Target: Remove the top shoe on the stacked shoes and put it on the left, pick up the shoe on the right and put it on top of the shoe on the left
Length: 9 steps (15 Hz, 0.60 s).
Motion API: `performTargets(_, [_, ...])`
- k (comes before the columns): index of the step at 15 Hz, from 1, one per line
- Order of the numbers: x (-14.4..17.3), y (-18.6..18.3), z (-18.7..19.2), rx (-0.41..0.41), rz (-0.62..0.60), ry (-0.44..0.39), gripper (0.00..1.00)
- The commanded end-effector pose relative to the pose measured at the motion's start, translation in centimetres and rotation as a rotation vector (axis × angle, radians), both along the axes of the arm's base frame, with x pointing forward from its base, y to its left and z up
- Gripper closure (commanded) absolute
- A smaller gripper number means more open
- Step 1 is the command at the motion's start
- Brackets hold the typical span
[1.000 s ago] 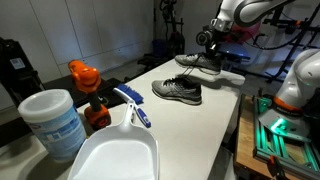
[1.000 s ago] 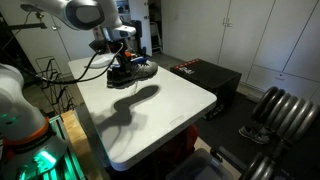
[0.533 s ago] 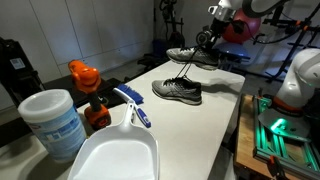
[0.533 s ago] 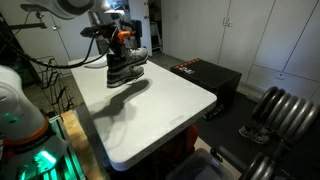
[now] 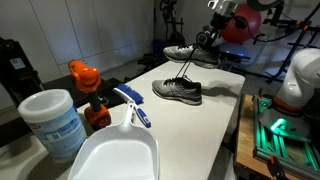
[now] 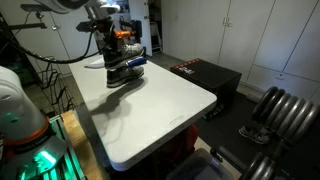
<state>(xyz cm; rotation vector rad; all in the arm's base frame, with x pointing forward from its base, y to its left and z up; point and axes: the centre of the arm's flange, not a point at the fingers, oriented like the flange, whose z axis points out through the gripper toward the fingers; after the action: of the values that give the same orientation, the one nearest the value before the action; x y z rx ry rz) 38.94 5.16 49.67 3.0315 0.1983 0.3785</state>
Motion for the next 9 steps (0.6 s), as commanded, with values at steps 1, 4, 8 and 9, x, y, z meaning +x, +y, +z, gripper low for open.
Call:
performTargets(1, [0.4, 2.5, 2.7, 0.042, 0.028, 0.022, 0.97])
performTargets(4, [1.7, 4.5, 2.4, 0.072, 0.047, 0.081, 0.97])
performTargets(8, [3.1, 5.9, 1.5, 0.092, 0.028, 0.117, 0.97])
performTargets(9, [3.6, 6.2, 1.1, 0.082, 0.022, 0.120, 0.97])
